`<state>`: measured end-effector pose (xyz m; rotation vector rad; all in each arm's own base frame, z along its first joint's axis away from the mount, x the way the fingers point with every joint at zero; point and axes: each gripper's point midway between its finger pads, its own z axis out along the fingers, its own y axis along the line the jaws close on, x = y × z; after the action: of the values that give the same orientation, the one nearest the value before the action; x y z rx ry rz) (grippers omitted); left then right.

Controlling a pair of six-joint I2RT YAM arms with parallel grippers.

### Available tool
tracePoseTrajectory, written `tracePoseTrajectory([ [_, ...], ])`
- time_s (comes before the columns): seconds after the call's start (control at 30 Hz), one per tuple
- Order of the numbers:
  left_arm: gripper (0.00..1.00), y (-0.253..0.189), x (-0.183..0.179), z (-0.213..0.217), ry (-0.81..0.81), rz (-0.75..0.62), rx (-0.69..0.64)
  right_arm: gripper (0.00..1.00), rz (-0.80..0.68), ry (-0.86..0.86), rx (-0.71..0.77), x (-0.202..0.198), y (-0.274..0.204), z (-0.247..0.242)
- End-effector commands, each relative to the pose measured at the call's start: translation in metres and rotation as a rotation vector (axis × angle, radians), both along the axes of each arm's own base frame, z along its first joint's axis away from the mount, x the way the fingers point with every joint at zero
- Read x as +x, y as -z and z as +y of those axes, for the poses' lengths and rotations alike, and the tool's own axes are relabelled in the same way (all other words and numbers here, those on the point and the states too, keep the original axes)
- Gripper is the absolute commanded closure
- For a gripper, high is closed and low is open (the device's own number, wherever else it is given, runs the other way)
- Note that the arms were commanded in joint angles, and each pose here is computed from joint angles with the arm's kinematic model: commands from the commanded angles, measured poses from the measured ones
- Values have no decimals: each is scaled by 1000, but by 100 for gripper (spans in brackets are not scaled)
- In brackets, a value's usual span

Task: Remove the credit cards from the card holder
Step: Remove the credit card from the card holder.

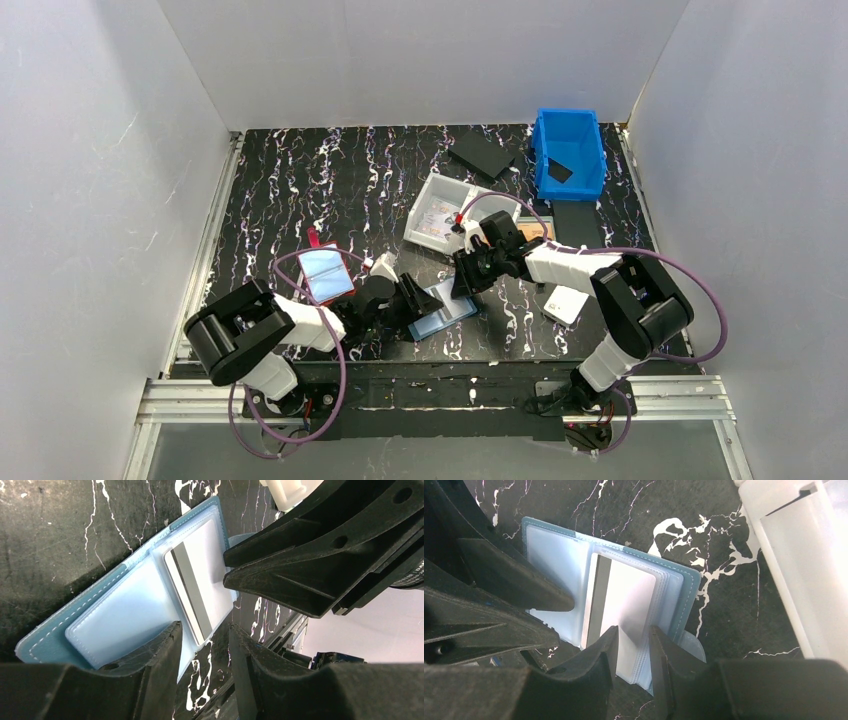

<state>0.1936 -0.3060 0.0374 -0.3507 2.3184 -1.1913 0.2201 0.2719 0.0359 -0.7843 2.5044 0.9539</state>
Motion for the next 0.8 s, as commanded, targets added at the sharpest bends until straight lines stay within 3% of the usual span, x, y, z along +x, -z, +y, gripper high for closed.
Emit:
tracePoseTrajectory([
  [0.0,63,-1,10,-5,-38,-10,4,62,37,-4,-17,-4,10,0],
  [0.53,69,28,7,9,-112,78,46,69,125,-34,21,-18,15,7],
  [0.77,69,28,8,10,-120,76,44,82,143,-51,37,-22,15,9],
])
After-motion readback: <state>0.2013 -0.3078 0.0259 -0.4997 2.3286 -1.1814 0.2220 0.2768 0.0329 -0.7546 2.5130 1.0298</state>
